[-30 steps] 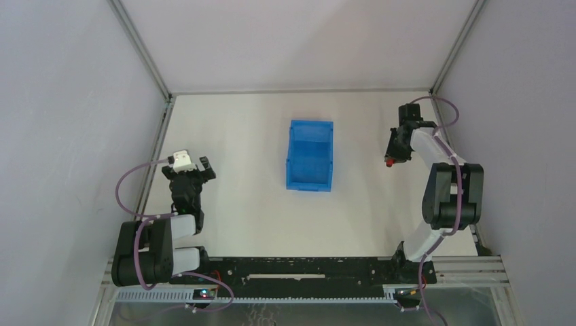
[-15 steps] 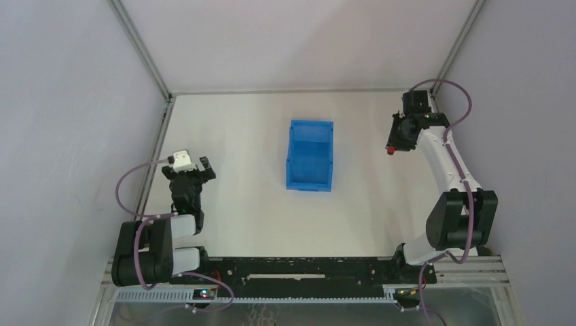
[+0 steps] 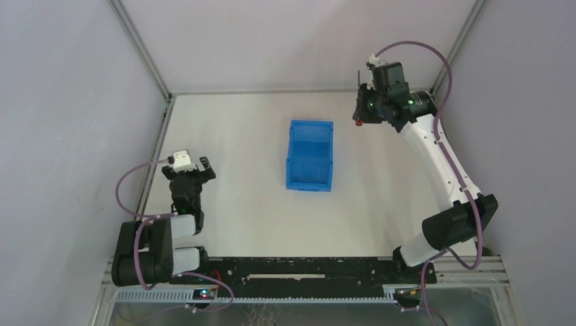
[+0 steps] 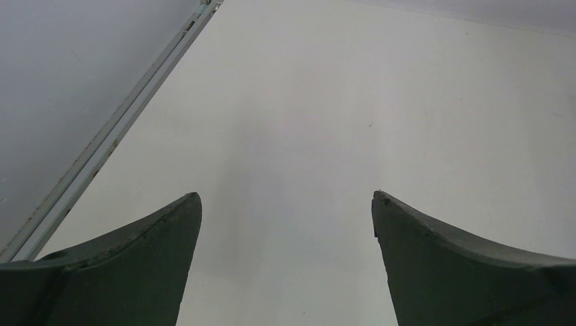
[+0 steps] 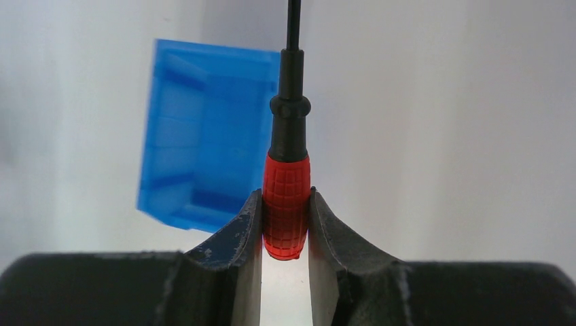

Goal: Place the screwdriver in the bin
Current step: Place the screwdriver in the bin.

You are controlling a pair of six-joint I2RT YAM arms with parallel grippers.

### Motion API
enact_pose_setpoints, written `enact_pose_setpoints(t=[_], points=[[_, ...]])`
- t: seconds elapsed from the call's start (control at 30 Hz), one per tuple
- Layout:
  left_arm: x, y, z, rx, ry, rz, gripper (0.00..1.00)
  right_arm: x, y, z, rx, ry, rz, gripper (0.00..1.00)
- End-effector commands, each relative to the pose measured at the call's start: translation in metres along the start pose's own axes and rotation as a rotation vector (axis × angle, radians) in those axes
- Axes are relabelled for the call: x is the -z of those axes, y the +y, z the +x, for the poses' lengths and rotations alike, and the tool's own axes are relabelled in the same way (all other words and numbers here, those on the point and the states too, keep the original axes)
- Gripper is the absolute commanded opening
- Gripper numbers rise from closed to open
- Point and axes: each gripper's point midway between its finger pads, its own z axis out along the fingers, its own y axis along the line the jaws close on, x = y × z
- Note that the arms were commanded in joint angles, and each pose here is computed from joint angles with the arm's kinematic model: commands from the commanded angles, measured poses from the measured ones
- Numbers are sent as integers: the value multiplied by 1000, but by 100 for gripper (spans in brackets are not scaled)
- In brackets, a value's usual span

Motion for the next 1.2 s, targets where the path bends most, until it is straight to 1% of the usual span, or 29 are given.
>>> enact_pose_setpoints(t=[0.0,0.23,0.47,0.6,0.87,1.17], points=[[-9,-3,-29,-4,-80,0,100,7,39,-22,32,-39,-68,0],[-9,-3,-28,-4,-79,-1,100,1,92,-33,108,-27,-111,0],[-9,-3,-28,-4,-80,-1,100,-18,125,-24,146,19,-116,0],[-9,-3,-28,-4,-80,0,100,-33,129,-10,159,53,-83,0],[-9,-3,-28,-4,-79,0,100,-56,139,27,202,108,-88,0],[-9,-2,-28,-4,-78,-1,100,-73,134,72,224,159,-63,1]])
